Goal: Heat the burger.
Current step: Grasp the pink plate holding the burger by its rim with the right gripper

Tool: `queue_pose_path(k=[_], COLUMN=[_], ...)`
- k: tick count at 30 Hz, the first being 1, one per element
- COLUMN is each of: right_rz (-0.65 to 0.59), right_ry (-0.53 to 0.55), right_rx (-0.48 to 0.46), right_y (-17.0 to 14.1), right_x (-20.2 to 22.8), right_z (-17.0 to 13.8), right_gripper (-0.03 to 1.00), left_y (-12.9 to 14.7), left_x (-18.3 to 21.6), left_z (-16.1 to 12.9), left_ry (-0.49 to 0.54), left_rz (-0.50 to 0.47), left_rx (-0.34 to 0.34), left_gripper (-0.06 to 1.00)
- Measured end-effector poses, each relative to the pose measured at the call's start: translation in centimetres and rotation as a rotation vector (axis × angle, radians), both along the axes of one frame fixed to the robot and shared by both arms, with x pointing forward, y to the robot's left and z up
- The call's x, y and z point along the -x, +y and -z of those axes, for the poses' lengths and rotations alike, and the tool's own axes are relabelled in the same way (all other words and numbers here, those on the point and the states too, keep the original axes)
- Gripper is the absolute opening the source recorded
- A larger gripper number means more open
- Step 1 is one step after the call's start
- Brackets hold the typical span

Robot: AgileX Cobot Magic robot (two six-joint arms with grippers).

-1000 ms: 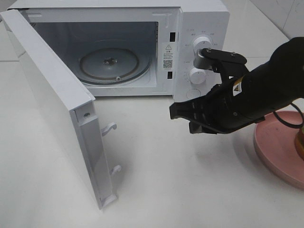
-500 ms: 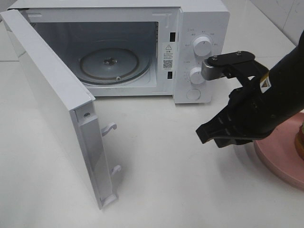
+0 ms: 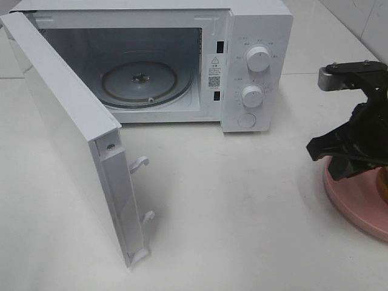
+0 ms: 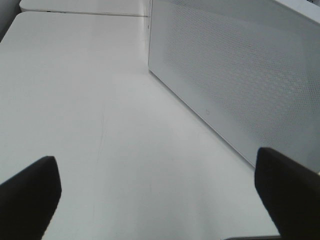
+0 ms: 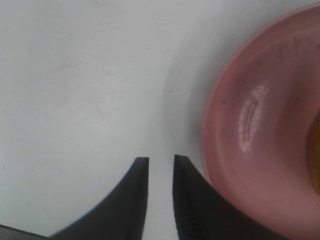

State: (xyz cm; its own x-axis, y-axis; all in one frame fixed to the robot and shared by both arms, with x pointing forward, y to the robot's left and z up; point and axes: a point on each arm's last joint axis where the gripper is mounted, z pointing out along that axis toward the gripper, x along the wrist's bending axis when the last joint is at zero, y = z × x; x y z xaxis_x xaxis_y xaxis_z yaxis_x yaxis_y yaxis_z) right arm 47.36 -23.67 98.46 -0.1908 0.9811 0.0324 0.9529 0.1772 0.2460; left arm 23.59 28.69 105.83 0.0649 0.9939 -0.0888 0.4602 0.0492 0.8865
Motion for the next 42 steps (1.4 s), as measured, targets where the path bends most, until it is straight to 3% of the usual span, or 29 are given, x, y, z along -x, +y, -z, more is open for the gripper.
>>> queue_pose_path(k=[1, 2, 4, 5, 7, 16, 42], right_rz=[0.013, 0.013, 0.016, 0.016, -0.001, 0.025, 0.05], right_ry=[-0.005, -0.005, -0.005, -0.005, -0.018, -0.009, 0.029], right_rx=[0.02, 0.02, 0.045, 0.045, 0.071, 0.077, 0.172], right_y=[-0.7, -0.7, -1.4, -1.4, -1.5, -1.5, -1.6], right_x=[-0.2, -0.2, -0.3, -0.3, -0.4, -1.1, -4.5], right_z=[0.0, 0.0, 0.0, 0.0, 0.0, 1.1, 6.2], right_gripper=[0.33, 0.33, 0.59, 0.59, 0.9, 0.99, 0.93], left_y=[0.0, 0.0, 0.0, 0.0, 0.0, 0.0, 0.0], left_x=[0.0, 0.0, 0.0, 0.0, 0.0, 0.0, 0.0], left_z=[0.0, 0.0, 0.0, 0.0, 0.0, 0.0, 0.0], left_ry=[0.0, 0.0, 0.0, 0.0, 0.0, 0.0, 0.0], left_rz=[0.0, 0.0, 0.0, 0.0, 0.0, 0.0, 0.0], left_rx=[0.0, 0.0, 0.0, 0.0, 0.0, 0.0, 0.0], left_gripper=[0.97, 0.97, 0.97, 0.97, 0.97, 0.97, 0.97])
